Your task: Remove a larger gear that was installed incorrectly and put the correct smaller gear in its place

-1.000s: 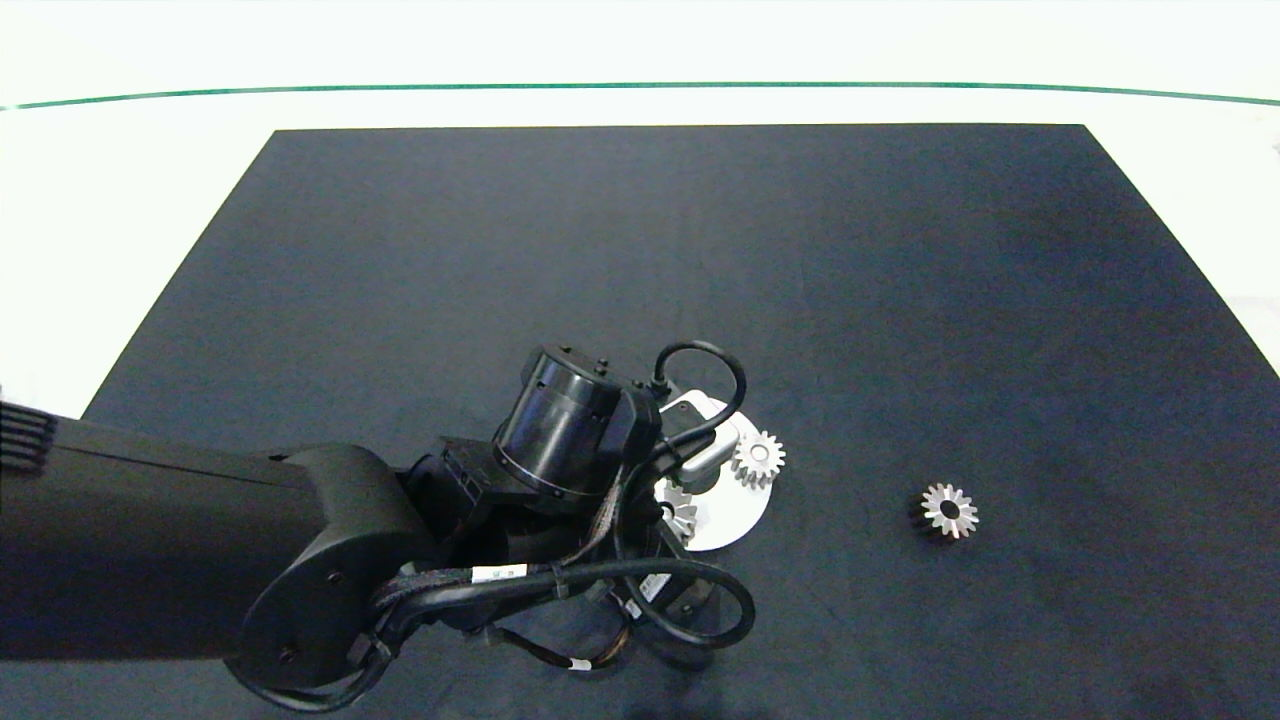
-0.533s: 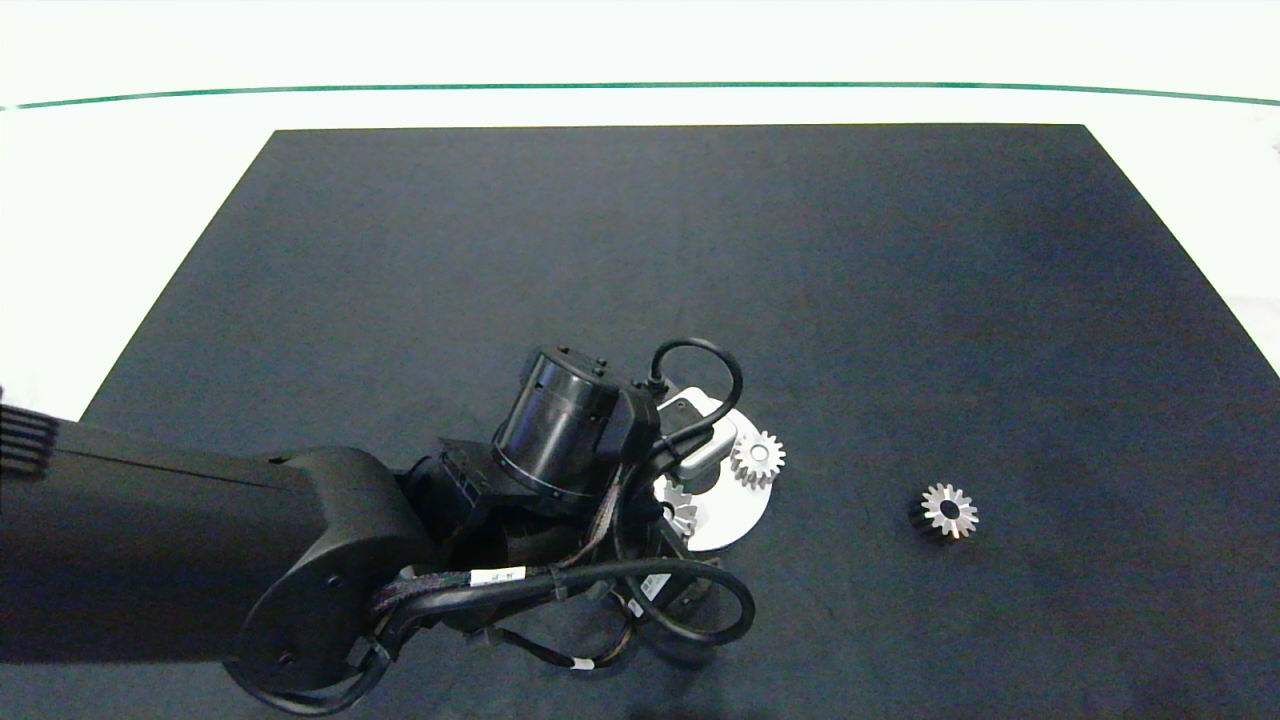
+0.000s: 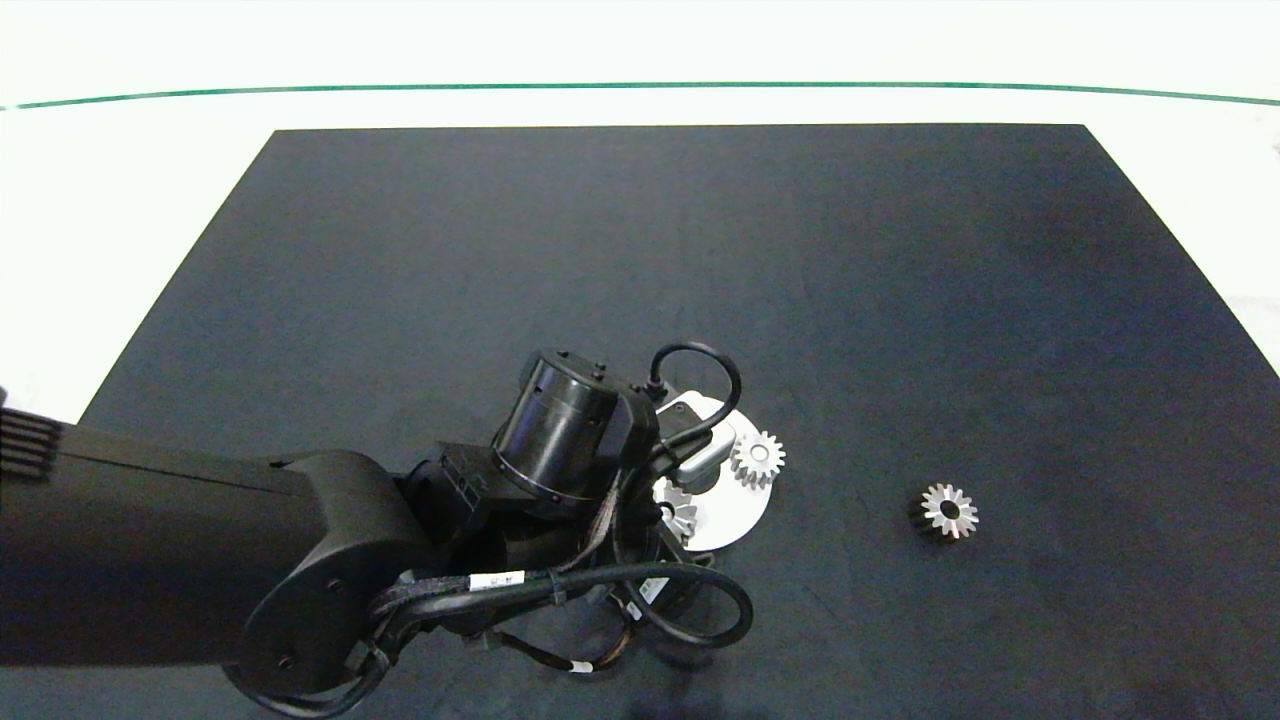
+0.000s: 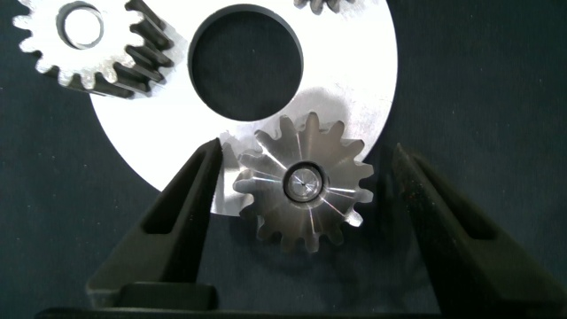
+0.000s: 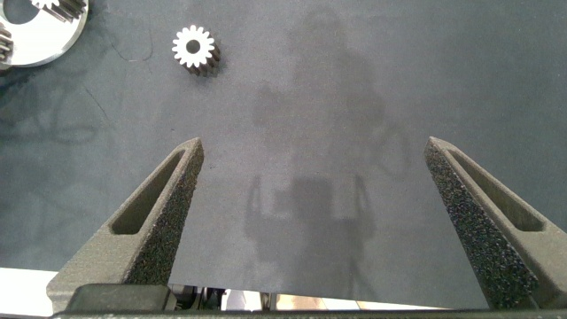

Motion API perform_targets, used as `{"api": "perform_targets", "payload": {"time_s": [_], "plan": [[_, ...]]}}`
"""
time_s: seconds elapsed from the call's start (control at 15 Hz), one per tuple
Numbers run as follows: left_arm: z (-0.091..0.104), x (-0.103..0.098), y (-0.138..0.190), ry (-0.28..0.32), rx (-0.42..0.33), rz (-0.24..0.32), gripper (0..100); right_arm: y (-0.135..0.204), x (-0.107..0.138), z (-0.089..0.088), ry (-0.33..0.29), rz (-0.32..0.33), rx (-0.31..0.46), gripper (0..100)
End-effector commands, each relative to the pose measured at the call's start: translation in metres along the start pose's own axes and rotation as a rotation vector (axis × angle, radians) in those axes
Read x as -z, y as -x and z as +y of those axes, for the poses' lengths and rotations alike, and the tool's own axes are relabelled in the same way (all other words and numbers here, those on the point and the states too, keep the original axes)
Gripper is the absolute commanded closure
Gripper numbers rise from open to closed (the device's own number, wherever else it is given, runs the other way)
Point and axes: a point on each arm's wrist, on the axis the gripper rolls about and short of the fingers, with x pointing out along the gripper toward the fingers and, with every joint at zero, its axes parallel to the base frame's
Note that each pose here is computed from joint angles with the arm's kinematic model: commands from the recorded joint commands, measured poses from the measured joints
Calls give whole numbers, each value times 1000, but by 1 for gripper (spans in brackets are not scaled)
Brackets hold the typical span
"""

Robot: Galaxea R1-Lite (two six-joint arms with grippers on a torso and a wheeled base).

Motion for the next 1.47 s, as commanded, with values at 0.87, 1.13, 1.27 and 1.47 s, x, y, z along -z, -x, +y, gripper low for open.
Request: {"api": "perform_targets", "payload": {"time_s": [0.87,1.13,1.27,1.47], "plan": [[-2,4,-2,-3,1,1,55,0,0,0,1,2,-1,0],[-2,3,-2,-2,1,-2,62,0,0,0,1,2,-1,0],[-2,3,-2,-2,1,-2,67,0,0,0,1,2,-1,0],[-2,2,-2,1,0,-5,72,0,0,0,1,1,0,0]]}}
